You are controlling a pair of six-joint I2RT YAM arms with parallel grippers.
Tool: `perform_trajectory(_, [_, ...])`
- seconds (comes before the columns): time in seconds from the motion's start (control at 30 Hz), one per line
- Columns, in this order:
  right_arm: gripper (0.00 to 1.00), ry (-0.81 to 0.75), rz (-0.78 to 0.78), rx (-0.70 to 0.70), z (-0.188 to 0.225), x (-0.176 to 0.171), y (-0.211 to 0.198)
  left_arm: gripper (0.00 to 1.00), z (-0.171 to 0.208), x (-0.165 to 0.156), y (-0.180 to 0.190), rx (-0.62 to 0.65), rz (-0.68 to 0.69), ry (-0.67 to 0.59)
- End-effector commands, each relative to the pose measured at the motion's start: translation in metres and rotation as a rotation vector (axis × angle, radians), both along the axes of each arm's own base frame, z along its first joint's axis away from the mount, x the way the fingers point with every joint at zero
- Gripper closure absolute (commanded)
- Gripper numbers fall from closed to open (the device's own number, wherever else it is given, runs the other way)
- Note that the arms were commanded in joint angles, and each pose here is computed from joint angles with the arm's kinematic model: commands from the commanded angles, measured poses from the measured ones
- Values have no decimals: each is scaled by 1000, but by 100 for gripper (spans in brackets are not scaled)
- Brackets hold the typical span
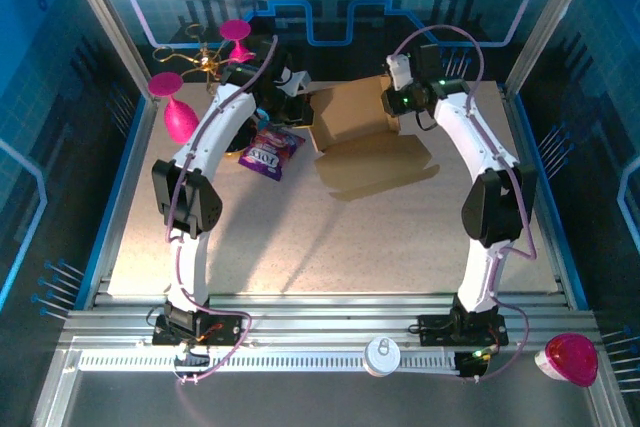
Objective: Fold the paper box
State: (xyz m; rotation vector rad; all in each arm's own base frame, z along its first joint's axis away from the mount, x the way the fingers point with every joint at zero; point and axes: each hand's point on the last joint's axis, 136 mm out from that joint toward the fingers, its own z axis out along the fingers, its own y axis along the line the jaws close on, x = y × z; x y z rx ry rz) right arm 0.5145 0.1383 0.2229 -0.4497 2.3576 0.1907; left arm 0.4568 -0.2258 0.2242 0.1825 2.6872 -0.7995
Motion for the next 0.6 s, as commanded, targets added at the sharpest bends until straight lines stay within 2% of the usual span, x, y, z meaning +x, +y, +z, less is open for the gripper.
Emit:
perform_trajectory(0.0, [89,-42,-63,-120,4,4,-5,100,14,2,-7,-30,-25,-35])
perform_trajectory(0.2, [100,-53,-154,-240,7,-1,-18,100,12,5,-2,-8,9,-30])
perform_trajectory(0.4, [100,-52,-245,-361,12,-10,-21,100,7,11,4,18,77,-16])
perform_trajectory(0.57, [100,-8,-263,-354,12,-21,-10,100,3,18,10,67,148,-24])
